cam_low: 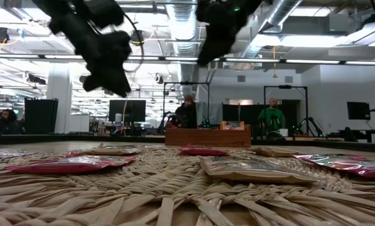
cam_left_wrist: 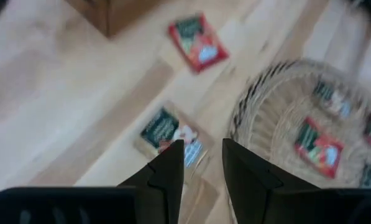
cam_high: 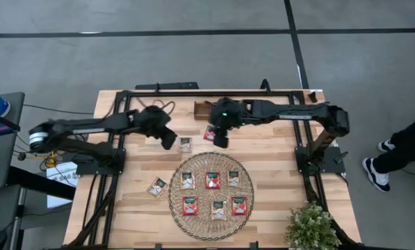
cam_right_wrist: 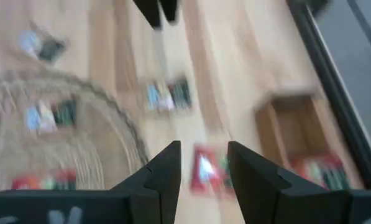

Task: Pick & Place Tea
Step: Put the red tea bag into the middle section of the wooden organizer

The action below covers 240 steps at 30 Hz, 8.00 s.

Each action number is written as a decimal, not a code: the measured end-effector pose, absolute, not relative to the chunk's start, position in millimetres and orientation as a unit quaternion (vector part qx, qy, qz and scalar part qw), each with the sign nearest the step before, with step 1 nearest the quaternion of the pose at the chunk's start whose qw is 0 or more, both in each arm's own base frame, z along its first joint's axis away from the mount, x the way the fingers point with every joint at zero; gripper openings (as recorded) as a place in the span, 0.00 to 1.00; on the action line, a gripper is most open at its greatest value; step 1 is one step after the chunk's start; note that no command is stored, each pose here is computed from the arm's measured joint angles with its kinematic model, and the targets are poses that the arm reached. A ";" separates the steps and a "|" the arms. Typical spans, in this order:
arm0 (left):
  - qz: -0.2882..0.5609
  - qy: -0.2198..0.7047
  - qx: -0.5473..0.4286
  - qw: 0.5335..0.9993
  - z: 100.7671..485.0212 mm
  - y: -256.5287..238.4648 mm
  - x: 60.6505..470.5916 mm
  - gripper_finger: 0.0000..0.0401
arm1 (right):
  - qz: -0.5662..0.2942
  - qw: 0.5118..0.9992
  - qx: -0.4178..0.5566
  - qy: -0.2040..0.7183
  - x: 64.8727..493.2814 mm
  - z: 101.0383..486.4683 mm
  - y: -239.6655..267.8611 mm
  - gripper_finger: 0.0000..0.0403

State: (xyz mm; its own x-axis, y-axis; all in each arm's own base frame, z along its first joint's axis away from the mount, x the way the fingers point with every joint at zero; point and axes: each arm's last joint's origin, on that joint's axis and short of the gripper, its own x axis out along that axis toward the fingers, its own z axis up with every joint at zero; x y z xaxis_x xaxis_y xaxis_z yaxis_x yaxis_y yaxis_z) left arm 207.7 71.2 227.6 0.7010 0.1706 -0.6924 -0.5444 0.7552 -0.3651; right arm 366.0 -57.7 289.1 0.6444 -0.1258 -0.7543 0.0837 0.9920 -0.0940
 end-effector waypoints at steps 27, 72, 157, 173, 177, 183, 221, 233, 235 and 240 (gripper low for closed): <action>0.270 0.239 -0.219 0.907 262.7 59.0 156.5 0.25 | -0.070 0.820 0.066 0.564 397.2 198.4 -118.9 0.49; 0.249 0.235 -0.167 0.925 265.4 59.6 160.1 0.25 | -0.127 0.773 0.121 0.609 410.7 130.1 -131.4 0.34; 0.246 0.208 -0.156 0.934 270.6 60.6 162.8 0.25 | -0.251 0.759 -0.171 0.575 384.8 189.5 -169.2 0.00; 0.245 0.208 -0.157 0.934 270.6 60.5 162.9 0.25 | -0.235 0.729 -0.193 0.613 393.6 154.8 -162.9 0.00; 0.244 0.208 -0.157 0.934 270.5 60.5 162.9 0.25 | -0.234 0.720 -0.214 0.618 396.3 152.6 -157.9 0.00; 0.244 0.208 -0.157 0.934 270.5 60.5 162.9 0.25 | -0.235 0.723 -0.214 0.613 397.9 153.1 -156.1 0.01; 0.239 0.212 -0.150 0.936 270.3 60.3 162.9 0.25 | -0.172 0.716 -0.085 0.672 349.2 311.1 -67.2 0.35; 0.220 0.233 -0.155 0.935 267.0 58.5 161.7 0.25 | -0.107 0.764 -0.030 0.636 287.7 309.3 13.5 0.34; 0.221 0.232 -0.158 0.934 267.0 58.6 161.7 0.25 | -0.085 0.776 -0.021 0.625 283.2 304.0 27.8 0.34; 0.219 0.228 -0.181 0.931 267.0 58.2 161.8 0.25 | -0.032 0.798 0.000 0.602 276.4 291.7 61.3 0.34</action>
